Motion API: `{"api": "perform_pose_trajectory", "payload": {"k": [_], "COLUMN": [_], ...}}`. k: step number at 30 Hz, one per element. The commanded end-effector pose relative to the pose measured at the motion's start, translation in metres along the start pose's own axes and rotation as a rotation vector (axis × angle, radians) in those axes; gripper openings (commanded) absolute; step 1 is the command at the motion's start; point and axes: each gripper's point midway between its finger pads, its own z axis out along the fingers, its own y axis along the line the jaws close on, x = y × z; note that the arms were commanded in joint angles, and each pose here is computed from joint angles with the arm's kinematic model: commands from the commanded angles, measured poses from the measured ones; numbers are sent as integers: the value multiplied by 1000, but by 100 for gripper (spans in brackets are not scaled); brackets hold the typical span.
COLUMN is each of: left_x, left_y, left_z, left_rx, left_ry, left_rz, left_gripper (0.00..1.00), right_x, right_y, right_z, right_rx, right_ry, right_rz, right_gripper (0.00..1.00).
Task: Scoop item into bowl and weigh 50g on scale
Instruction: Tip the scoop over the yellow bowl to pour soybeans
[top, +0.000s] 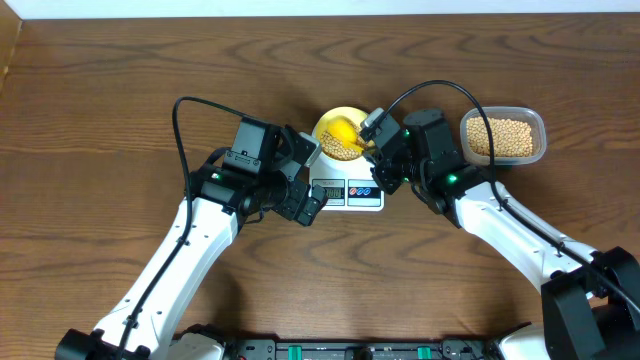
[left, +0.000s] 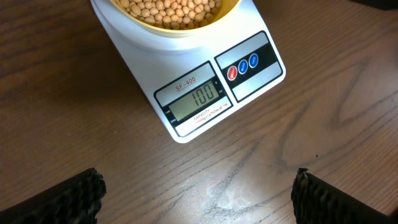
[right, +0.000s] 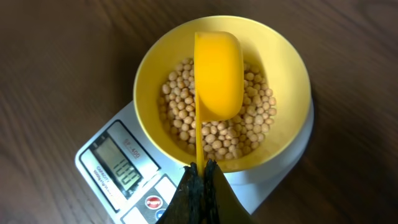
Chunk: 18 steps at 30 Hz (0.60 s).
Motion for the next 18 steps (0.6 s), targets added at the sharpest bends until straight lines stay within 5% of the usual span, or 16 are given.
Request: {"api": "perform_pose_trajectory", "payload": {"k": [1,18], "left_x": [3,3], "left_y": [1,1], "left_z": [2,2], "left_rx": [-4,-4], "left_ry": [11,11], "left_rz": [11,11], "left_gripper": [98,98], "right_x": [0,10], "right_y": [-11,3], "right_z": [1,1], "right_rx": [74,-5], "right_ry": [10,45], "right_rz": [-2,-86], "right_gripper": [1,1]}}
